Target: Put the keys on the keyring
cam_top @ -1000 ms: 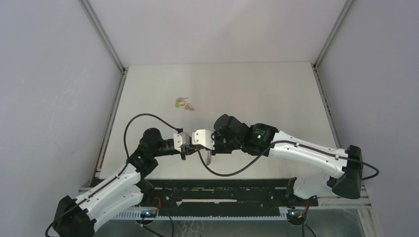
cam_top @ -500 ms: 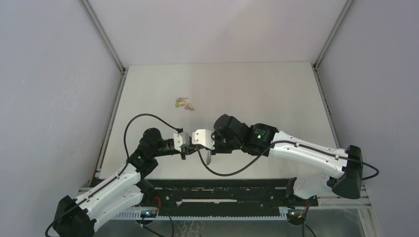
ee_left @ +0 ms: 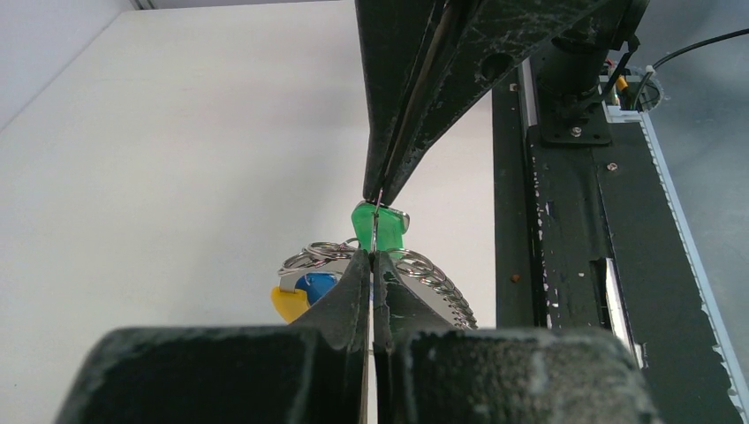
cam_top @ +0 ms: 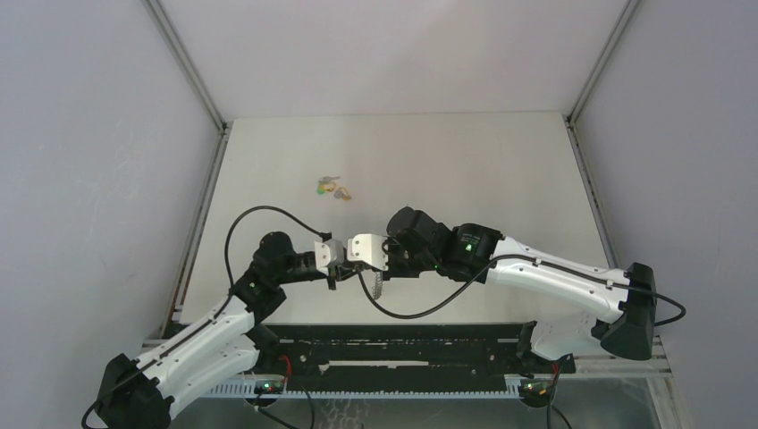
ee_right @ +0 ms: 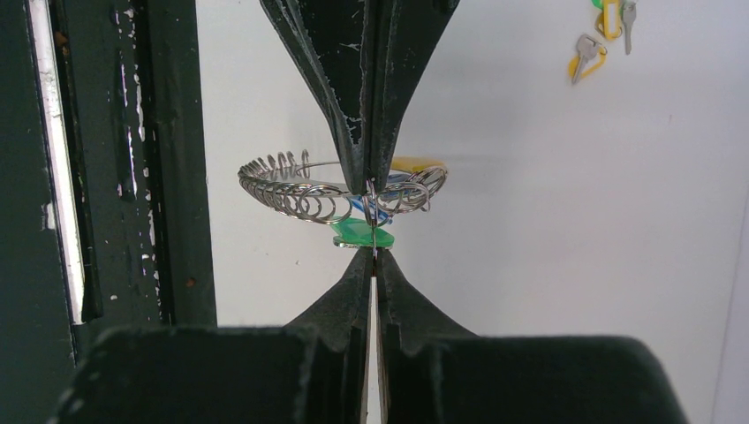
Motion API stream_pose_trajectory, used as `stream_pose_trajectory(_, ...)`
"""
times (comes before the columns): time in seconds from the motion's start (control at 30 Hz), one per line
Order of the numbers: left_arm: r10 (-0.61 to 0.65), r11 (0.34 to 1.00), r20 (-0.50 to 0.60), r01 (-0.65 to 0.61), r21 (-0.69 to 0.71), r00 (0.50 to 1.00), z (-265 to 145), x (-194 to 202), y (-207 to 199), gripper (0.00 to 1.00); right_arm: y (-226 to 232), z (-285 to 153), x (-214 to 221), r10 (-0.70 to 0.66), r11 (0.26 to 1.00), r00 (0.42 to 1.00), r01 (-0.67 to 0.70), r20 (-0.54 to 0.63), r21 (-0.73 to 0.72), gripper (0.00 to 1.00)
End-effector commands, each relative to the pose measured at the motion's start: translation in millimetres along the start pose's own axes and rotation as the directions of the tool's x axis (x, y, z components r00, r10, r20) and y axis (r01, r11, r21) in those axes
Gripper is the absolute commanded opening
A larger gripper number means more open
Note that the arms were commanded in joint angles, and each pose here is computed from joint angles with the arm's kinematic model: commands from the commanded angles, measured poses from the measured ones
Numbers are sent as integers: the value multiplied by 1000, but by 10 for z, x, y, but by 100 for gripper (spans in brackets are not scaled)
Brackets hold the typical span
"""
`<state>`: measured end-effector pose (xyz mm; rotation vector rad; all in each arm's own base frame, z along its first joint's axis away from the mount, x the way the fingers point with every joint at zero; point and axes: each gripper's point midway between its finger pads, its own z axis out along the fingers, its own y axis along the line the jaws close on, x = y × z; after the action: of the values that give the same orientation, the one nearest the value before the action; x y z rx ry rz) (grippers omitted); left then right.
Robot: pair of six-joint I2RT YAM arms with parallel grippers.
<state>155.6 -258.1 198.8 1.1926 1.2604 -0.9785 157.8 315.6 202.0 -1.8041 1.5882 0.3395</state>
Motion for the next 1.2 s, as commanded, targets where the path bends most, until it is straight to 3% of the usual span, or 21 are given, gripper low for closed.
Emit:
stream_pose_trajectory(0.0,121,993,100,-120,-17,988,16,-520,89,0,-67,-67,-208,3,1000,998,-4,59,23,0)
stream_pose_trajectory(1.17,128,991,115,-133,35,985,51,-571,-17,0,-66,-18,-407,-13,1000,990,16,137,-18,0)
